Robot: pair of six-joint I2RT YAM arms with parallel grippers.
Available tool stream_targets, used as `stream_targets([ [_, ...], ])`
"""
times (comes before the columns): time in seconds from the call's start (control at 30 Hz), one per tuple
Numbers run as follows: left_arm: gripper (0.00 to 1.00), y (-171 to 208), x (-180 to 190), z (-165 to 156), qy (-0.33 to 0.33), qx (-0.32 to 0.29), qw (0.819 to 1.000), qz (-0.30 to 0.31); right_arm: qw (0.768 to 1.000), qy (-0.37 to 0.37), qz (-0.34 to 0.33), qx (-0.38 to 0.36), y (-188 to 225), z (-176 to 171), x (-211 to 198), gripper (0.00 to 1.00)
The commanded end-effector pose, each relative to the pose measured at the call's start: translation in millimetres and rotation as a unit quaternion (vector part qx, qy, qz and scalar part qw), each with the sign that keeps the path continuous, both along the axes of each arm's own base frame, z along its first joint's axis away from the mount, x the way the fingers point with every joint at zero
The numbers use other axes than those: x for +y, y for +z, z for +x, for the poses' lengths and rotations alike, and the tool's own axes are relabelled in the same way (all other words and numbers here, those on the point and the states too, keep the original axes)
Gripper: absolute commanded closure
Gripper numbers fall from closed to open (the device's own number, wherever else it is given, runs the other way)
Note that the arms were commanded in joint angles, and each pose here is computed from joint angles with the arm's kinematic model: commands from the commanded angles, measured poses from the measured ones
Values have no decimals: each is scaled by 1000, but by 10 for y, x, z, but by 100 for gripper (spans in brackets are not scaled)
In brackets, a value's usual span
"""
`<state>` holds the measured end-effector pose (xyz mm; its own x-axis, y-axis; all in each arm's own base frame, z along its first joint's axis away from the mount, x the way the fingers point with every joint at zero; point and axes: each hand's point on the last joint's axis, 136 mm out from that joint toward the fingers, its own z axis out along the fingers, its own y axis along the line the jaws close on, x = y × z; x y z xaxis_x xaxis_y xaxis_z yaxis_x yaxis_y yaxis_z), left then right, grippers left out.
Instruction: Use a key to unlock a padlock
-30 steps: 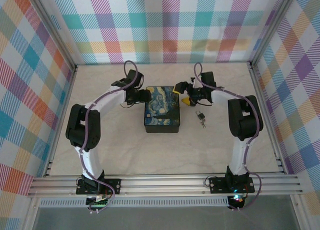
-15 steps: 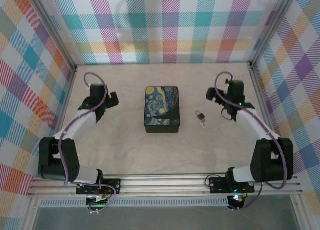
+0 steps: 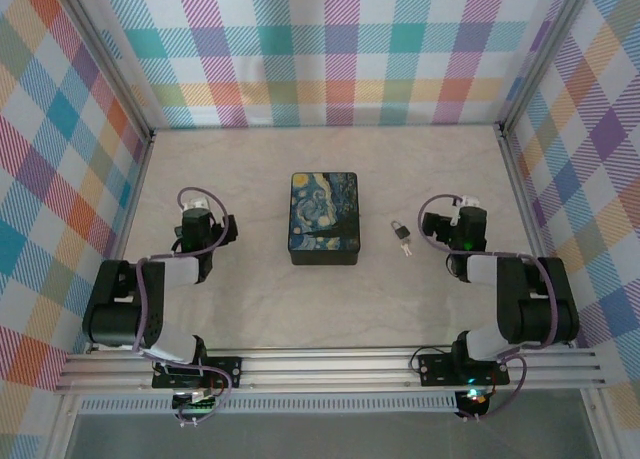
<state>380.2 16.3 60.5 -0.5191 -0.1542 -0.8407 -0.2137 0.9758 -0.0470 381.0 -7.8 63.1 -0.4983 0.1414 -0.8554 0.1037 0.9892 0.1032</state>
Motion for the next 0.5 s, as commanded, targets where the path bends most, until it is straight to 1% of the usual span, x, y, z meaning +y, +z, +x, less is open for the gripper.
stream_targets([
  [0.0, 0, 207, -208, 178, -63, -92, 994, 1, 995, 43, -10, -89, 310, 127, 137, 0],
  [0.03, 0, 177, -220, 165, -66, -70, 995, 1, 995, 42, -12, -93, 303, 149, 128, 0],
  [0.07, 0, 193, -240, 183, -71, -80, 994, 3, 994, 44, -11, -97, 321, 157, 136, 0],
  [0.1, 0, 174, -256, 177, -75, -71, 995, 4, 995, 44, -11, -85, 290, 141, 137, 0],
  [0.47, 0, 172, -277, 181, -77, -70, 995, 10, 995, 43, -13, -89, 299, 144, 138, 0],
])
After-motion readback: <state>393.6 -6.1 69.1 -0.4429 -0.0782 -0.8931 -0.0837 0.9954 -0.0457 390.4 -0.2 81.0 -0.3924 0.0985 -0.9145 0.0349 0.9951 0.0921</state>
